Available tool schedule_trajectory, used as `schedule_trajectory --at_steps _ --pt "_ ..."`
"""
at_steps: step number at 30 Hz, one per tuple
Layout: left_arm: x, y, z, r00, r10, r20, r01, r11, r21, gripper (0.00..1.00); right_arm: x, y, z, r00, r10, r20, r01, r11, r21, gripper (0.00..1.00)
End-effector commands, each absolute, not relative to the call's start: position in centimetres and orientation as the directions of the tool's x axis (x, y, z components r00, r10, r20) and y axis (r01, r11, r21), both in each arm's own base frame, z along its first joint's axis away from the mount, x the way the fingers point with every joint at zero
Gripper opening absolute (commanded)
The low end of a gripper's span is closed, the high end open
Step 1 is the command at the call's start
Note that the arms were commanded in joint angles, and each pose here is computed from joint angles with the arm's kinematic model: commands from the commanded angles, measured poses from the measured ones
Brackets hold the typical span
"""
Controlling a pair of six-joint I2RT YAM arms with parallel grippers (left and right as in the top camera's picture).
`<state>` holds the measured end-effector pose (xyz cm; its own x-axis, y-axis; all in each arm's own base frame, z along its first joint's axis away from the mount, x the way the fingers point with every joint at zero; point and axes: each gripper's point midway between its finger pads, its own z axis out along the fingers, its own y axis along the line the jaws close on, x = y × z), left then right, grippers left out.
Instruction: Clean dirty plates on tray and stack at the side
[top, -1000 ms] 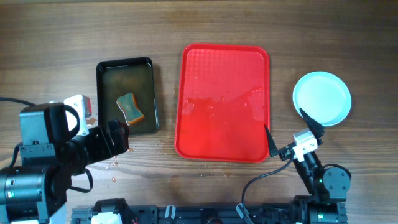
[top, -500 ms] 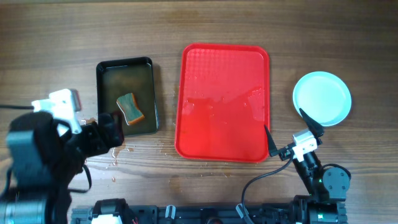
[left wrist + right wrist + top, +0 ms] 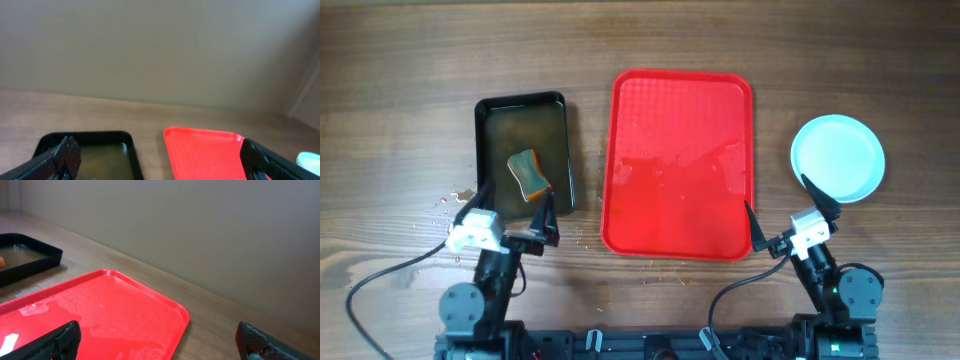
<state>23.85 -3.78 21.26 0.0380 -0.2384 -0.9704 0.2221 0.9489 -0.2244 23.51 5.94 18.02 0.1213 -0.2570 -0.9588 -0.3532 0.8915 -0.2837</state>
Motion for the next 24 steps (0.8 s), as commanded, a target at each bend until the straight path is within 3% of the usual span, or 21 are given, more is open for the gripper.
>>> schedule_trajectory --at_steps 1,4,24 --pt "24.4 -3.3 17.7 -0.03 -0.22 -0.975 0.174 0.96 -0.221 1.0 23.4 6.0 18.2 0.136 -0.265 -0.955 -0.352 0.888 -0.297 1.0" --pt "24.4 -3.2 15.9 -0.103 -0.218 -0.971 0.151 0.961 -0.232 1.0 23.4 6.0 18.2 0.135 -0.265 -0.955 -0.352 0.888 -0.296 1.0" --pt "24.4 -3.2 15.8 -0.105 -0.218 -0.97 0.151 0.961 -0.232 1.0 23.4 6.0 18.2 0.135 -0.265 -0.955 -0.352 0.888 -0.296 1.0"
